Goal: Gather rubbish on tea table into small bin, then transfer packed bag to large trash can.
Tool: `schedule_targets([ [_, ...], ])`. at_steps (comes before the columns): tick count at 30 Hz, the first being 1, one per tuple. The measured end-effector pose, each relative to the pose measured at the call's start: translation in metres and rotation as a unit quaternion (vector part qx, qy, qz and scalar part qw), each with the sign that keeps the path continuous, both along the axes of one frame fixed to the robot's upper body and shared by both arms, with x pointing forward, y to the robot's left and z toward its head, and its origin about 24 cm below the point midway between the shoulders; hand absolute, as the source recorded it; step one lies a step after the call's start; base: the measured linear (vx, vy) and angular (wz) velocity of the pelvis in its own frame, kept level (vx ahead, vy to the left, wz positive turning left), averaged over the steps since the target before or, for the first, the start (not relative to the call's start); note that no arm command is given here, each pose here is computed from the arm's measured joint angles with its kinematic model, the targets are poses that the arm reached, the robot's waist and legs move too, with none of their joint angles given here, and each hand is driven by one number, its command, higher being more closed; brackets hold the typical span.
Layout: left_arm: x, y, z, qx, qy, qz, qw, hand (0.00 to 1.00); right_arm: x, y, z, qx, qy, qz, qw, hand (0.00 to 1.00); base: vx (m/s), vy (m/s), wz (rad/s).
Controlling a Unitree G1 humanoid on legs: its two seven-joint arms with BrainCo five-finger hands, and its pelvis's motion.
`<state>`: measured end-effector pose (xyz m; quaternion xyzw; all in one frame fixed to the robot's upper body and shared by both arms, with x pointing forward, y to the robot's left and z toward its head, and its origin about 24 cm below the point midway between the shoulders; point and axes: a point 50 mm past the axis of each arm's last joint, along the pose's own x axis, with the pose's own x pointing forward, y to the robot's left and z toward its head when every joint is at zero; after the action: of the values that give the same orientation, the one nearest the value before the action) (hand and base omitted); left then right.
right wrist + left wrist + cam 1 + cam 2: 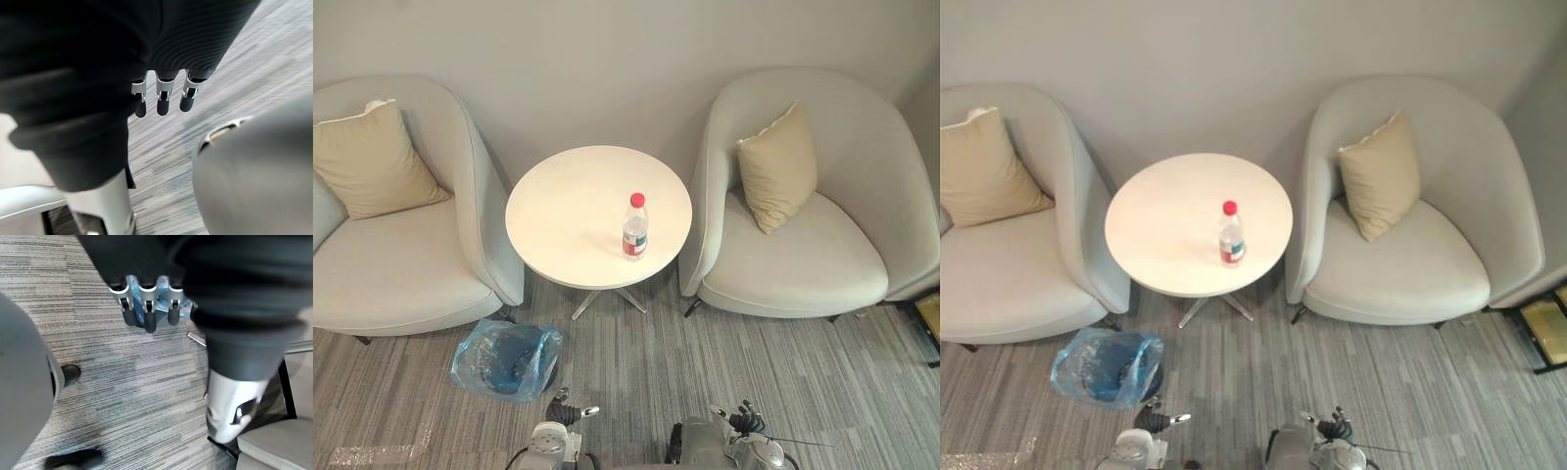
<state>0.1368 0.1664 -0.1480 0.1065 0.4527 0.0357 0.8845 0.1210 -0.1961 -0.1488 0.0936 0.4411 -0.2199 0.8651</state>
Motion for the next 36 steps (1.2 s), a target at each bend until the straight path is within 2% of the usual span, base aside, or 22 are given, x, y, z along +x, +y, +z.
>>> schedule_targets([
  [5, 0.000, -0.025, -0.002, -0.038, 0.004, 0.021, 0.999, 0.00, 0.003, -0.010, 0.003, -0.011, -0.008, -0.002, 1.000, 0.00, 0.24, -0.201, 0.19],
  [7, 0.005, -0.027, 0.000, -0.040, -0.004, 0.021, 0.999, 0.00, 0.001, -0.008, 0.002, -0.009, -0.007, -0.003, 1.000, 0.00, 0.12, -0.189, 0.48],
  [16, 0.016, -0.025, 0.009, -0.042, -0.041, 0.028, 0.998, 0.00, -0.006, -0.004, 0.002, -0.004, -0.007, -0.007, 1.000, 0.00, 0.08, 0.029, -0.03],
  [18, 0.014, -0.027, 0.008, -0.043, -0.038, 0.025, 0.998, 0.00, -0.007, -0.011, 0.003, -0.014, -0.006, -0.004, 1.000, 0.00, 0.11, 0.243, -0.50],
  [21, 0.017, -0.016, 0.010, -0.027, -0.043, 0.020, 0.999, 0.00, -0.012, -0.002, -0.001, -0.004, 0.005, 0.000, 1.000, 0.00, 0.19, 0.220, -0.18],
  [27, 0.008, -0.013, 0.005, -0.016, -0.024, 0.000, 1.000, 0.00, -0.013, 0.000, -0.001, 0.000, 0.007, 0.002, 1.000, 0.00, 0.13, 0.070, 0.06],
  [33, 0.001, -0.017, 0.001, -0.011, -0.005, -0.027, 1.000, 0.00, -0.007, -0.001, 0.001, -0.022, 0.007, 0.039, 0.999, 0.00, 0.10, -0.045, 0.00],
  [36, -0.001, -0.020, 0.000, -0.011, -0.003, -0.036, 0.999, 0.00, 0.006, -0.005, 0.012, -0.055, -0.026, 0.066, 0.996, 0.00, 0.03, -0.042, -0.01],
])
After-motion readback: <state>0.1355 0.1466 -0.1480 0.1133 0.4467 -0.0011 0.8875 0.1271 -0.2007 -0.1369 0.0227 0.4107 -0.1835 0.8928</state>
